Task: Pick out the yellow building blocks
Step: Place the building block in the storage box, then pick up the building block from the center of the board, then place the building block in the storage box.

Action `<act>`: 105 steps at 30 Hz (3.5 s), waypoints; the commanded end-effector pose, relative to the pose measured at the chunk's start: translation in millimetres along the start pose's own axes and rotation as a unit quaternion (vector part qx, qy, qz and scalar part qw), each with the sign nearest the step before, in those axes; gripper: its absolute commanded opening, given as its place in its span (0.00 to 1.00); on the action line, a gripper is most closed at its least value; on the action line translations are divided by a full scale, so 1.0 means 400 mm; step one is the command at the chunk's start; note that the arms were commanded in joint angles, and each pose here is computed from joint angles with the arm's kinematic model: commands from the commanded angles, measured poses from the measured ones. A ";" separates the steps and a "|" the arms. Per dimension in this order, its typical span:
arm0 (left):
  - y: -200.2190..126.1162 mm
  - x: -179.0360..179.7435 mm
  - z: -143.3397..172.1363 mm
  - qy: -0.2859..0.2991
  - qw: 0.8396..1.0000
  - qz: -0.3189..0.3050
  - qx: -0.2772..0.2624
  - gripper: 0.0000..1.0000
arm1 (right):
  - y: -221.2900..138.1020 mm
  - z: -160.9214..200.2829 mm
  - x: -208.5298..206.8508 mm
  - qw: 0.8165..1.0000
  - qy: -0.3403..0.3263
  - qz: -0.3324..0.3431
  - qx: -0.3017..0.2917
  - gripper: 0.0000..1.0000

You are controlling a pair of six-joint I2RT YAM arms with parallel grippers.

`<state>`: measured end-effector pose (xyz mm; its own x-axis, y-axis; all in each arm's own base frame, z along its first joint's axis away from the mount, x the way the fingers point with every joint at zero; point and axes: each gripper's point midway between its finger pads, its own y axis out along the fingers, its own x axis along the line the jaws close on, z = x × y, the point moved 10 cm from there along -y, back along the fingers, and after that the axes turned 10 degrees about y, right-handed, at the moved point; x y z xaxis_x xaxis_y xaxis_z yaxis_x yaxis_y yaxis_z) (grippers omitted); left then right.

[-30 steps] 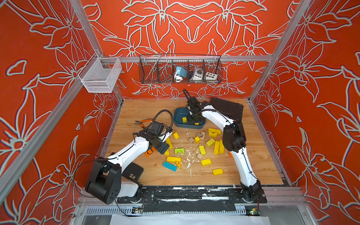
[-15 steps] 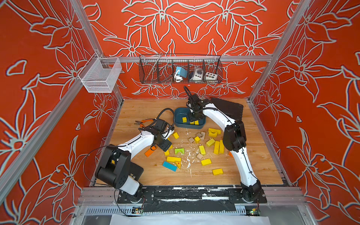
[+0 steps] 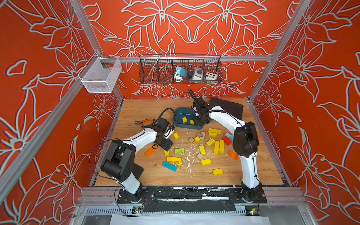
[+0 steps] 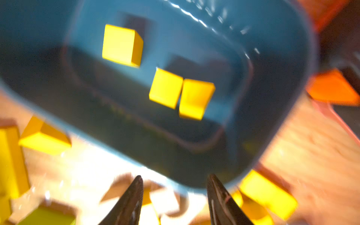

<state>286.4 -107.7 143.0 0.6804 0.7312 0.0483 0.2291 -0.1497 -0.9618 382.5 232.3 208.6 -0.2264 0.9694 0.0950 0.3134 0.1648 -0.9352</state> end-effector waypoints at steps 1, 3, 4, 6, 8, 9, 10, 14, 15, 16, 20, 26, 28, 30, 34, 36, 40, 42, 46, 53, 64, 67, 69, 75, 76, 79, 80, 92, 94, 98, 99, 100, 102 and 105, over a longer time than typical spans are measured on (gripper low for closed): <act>0.010 -0.005 0.026 -0.016 0.999 0.008 0.035 0.90 | -0.048 0.020 -0.012 0.999 0.017 -0.011 -0.031 0.55; 0.014 -0.008 0.037 -0.018 0.999 0.006 0.044 0.90 | -0.055 0.042 -0.019 0.999 0.019 -0.008 -0.033 0.55; 0.016 -0.009 0.044 -0.020 0.999 0.006 0.049 0.90 | -0.059 0.050 -0.024 0.999 0.020 -0.005 -0.034 0.55; 0.023 -0.017 0.058 -0.018 0.998 0.014 0.059 0.90 | -0.064 0.062 -0.029 0.999 0.020 -0.003 -0.033 0.55; 0.023 -0.018 0.058 -0.019 0.998 0.019 0.064 0.90 | -0.069 0.071 -0.033 0.999 0.019 0.000 -0.032 0.55; 0.022 -0.018 0.056 -0.019 0.998 0.023 0.062 0.90 | -0.071 0.075 -0.035 0.999 0.020 0.001 -0.031 0.55; 0.020 -0.020 0.053 -0.020 0.998 0.027 0.060 0.90 | -0.073 0.077 -0.036 0.999 0.021 0.001 -0.032 0.55; 0.031 -0.025 0.051 -0.023 0.997 0.037 0.066 0.89 | -0.083 0.086 -0.038 0.999 0.024 -0.003 -0.037 0.55; 0.033 -0.026 0.051 -0.024 0.997 0.038 0.067 0.89 | -0.087 0.088 -0.039 0.999 0.025 -0.003 -0.038 0.55; 0.035 -0.028 0.051 -0.023 0.997 0.038 0.068 0.89 | -0.088 0.089 -0.040 0.999 0.026 -0.004 -0.039 0.55; 0.033 -0.035 0.046 -0.020 0.997 0.039 0.067 0.89 | -0.096 0.094 -0.043 0.999 0.022 0.000 -0.043 0.55; 0.052 -0.043 0.041 -0.016 0.996 0.041 0.080 0.88 | -0.092 0.098 -0.045 0.999 0.021 0.001 -0.041 0.55; 0.058 -0.046 0.040 -0.013 0.996 0.036 0.083 0.88 | -0.089 0.102 -0.046 0.999 0.021 0.001 -0.039 0.55; 0.062 -0.045 0.039 -0.008 0.996 0.024 0.088 0.87 | -0.086 0.104 -0.047 0.999 0.021 0.002 -0.039 0.55; 0.066 -0.045 0.050 -0.006 0.995 0.015 0.098 0.85 | -0.079 0.108 -0.048 0.999 0.021 0.003 -0.037 0.55; 0.067 -0.044 0.056 -0.003 0.995 0.009 0.101 0.82 | -0.079 0.107 -0.047 0.999 0.020 0.002 -0.038 0.55; 0.065 -0.042 0.061 0.002 0.994 -0.001 0.107 0.70 | -0.077 0.105 -0.046 0.999 0.019 0.001 -0.038 0.55; 0.062 -0.040 0.058 0.005 0.994 -0.007 0.107 0.64 | -0.080 0.104 -0.046 0.999 0.019 0.000 -0.039 0.55; 0.058 -0.030 0.049 0.008 0.994 -0.024 0.106 0.54 | -0.084 0.108 -0.047 0.999 0.020 0.000 -0.040 0.55; 0.055 -0.022 0.045 0.006 0.993 -0.041 0.112 0.32 | -0.089 0.121 -0.053 0.999 0.020 0.003 -0.039 0.55; 0.064 -0.020 0.053 0.011 0.991 -0.048 0.122 0.20 | -0.095 0.137 -0.057 0.999 0.023 0.001 -0.034 0.55; 0.031 -0.016 0.034 0.015 0.993 -0.051 0.107 0.12 | -0.112 0.144 -0.061 0.999 0.023 0.003 -0.039 0.55; -0.002 -0.012 0.014 0.018 0.994 -0.052 0.092 0.12 | -0.123 0.151 -0.065 0.999 0.023 0.005 -0.040 0.55; -0.118 0.000 -0.058 0.017 0.998 -0.050 0.033 0.11 | -0.148 0.187 -0.080 0.999 0.024 0.012 -0.039 0.55; -0.136 0.002 -0.074 0.017 0.999 -0.046 0.022 0.11 | -0.153 0.196 -0.083 0.999 0.026 0.013 -0.038 0.55; -0.180 0.019 -0.140 0.018 0.999 -0.047 -0.018 0.12 | -0.168 0.230 -0.092 0.999 0.036 0.005 -0.037 0.55; -0.190 0.026 -0.164 0.018 0.998 -0.050 -0.029 0.12 | -0.171 0.243 -0.095 0.999 0.041 0.003 -0.036 0.55; -0.120 0.118 -0.460 0.026 0.991 -0.039 -0.126 0.13 | -0.209 0.450 -0.154 0.993 0.119 0.005 -0.009 0.58; -0.099 0.129 -0.493 0.027 0.989 -0.048 -0.137 0.13 | -0.212 0.492 -0.168 0.991 0.137 0.008 -0.002 0.58; -0.072 0.140 -0.534 0.032 0.986 -0.055 -0.156 0.13 | -0.212 0.567 -0.191 0.984 0.176 0.013 0.012 0.58; -0.061 0.142 -0.542 0.035 0.986 -0.055 -0.156 0.13 | -0.212 0.584 -0.196 0.982 0.185 0.014 0.017 0.58; -0.051 0.144 -0.548 0.036 0.985 -0.055 -0.158 0.14 | -0.211 0.601 -0.201 0.980 0.195 0.017 0.023 0.58; -0.027 0.149 -0.556 0.041 0.985 -0.059 -0.158 0.14 | -0.209 0.631 -0.208 0.977 0.209 0.019 0.031 0.58; 0.011 0.150 -0.562 0.048 0.985 -0.063 -0.151 0.16 | -0.202 0.668 -0.217 0.972 0.228 0.024 0.044 0.59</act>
<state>477.5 -206.7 212.3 0.6753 0.7155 0.1790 0.4950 -0.2597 -0.8292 145.2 93.5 192.6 0.1323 0.9720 0.1943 0.2829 0.1508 -0.9472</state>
